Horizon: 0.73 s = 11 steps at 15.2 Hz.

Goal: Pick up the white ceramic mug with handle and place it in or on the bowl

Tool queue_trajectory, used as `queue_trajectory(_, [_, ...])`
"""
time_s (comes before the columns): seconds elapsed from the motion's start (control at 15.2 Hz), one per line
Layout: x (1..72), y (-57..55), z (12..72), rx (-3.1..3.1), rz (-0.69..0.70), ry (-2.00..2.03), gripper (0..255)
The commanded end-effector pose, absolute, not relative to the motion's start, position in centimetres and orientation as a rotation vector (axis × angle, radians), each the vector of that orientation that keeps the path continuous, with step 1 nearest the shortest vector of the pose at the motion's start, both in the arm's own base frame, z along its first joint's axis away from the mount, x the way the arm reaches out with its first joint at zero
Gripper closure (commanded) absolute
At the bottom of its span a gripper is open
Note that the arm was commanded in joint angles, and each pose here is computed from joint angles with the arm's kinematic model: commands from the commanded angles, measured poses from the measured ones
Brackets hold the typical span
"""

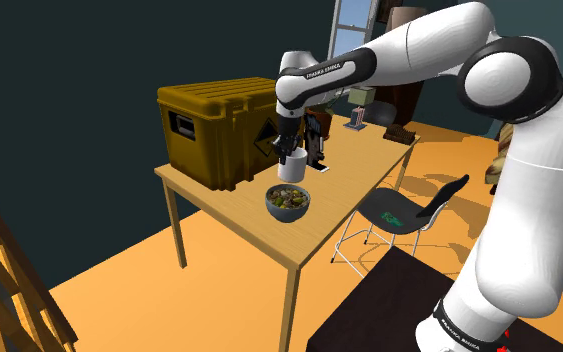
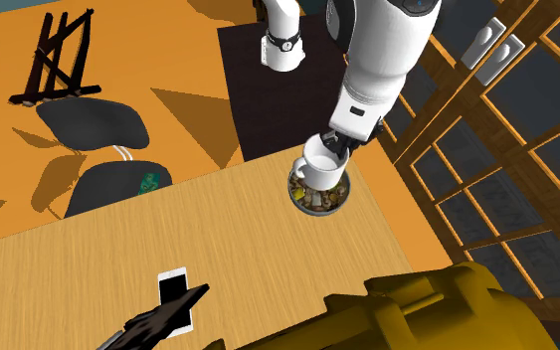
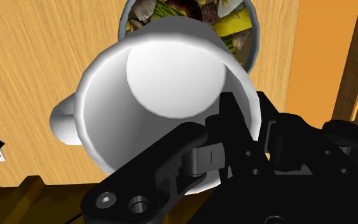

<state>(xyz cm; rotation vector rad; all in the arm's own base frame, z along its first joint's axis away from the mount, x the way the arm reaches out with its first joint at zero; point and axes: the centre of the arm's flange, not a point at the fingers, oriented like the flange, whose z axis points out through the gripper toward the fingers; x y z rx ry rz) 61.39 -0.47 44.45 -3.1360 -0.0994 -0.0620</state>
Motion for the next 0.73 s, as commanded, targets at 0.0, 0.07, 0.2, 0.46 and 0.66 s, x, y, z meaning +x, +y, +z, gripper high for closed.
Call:
queue_trajectory(0.0, [61.4,-0.5,43.3,-3.136,-0.063,-0.099,255])
queue_trajectory(0.07, [61.4,-0.5,42.8,-3.136,-0.063,-0.099,255])
queue_trajectory(0.2, [61.4,-0.5,41.7,-3.136,-0.063,-0.099,255])
queue_trajectory(0.46, [61.4,-0.5,39.6,-3.136,-0.063,-0.099,255])
queue_trajectory(0.66, [61.4,-0.5,38.1,-3.136,-0.063,-0.099,255])
